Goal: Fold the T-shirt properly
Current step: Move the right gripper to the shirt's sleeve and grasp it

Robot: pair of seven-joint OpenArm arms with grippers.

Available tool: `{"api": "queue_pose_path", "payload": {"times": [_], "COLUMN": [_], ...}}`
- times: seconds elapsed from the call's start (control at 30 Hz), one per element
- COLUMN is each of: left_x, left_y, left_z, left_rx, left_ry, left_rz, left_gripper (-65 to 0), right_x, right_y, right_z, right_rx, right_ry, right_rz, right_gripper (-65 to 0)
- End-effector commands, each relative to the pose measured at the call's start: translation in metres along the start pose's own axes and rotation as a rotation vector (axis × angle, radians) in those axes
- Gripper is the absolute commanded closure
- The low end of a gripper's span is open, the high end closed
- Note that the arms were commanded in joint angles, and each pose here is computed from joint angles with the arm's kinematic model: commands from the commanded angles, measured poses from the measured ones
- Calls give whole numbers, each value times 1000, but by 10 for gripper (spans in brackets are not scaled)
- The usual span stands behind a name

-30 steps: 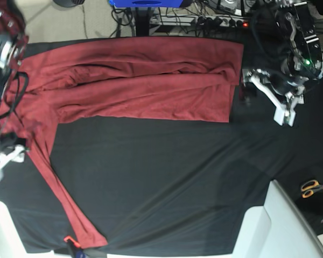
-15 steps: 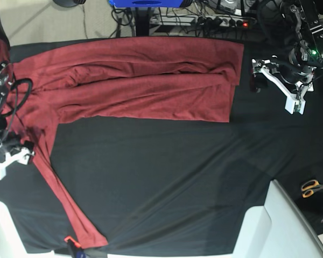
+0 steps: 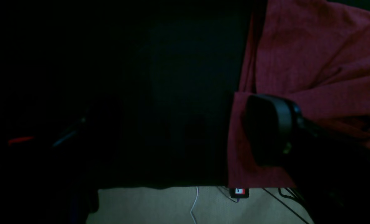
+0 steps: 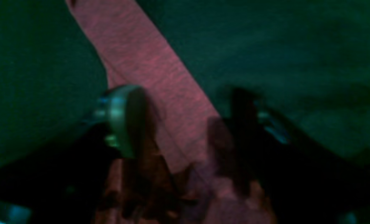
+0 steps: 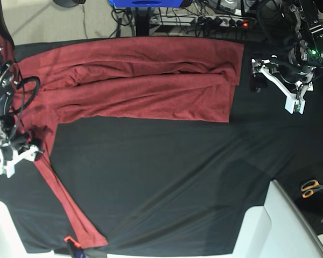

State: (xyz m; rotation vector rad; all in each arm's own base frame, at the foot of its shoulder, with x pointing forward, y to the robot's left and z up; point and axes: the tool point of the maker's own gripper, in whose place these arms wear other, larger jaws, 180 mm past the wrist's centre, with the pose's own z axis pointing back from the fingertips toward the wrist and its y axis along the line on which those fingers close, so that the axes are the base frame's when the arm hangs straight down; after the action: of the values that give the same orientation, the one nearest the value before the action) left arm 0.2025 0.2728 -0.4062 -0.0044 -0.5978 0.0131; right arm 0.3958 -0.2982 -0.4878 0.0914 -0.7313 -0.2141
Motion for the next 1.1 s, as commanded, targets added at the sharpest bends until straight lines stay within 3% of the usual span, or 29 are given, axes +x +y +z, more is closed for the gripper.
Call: {"api": "queue_pose_path", "payload": {"times": [0.0,0.1,0.2,0.43,0.63,1.07], "left_x": [9,9,9,10,12,14], "left_y": [3,3,3,2,2,-18], "left_z": [3,3,3,2,2,-5], "left_rx": [5,5,5,2,2,-46], "left_ry": [-31,-30,-28,-30,-34,-30], "left_rz": [-12,-11,-11,-10,-10,-47], "left_gripper": [-599,-599,-599,-599,-599,-599], "right_x": [28,29,30,39,37,14], "right_y": [-5,-5,-5,-8,-5,24], "right_z": [3,3,3,6,18,72], "right_rx": [-4,-4,-5,-15,-40,-112], "right_ry": [-61,-63,-67,-77,-68,-26], "right_rz": [1,1,2,18,102,242], "right_gripper": [-279,-86,-9,-2,0,0]}}
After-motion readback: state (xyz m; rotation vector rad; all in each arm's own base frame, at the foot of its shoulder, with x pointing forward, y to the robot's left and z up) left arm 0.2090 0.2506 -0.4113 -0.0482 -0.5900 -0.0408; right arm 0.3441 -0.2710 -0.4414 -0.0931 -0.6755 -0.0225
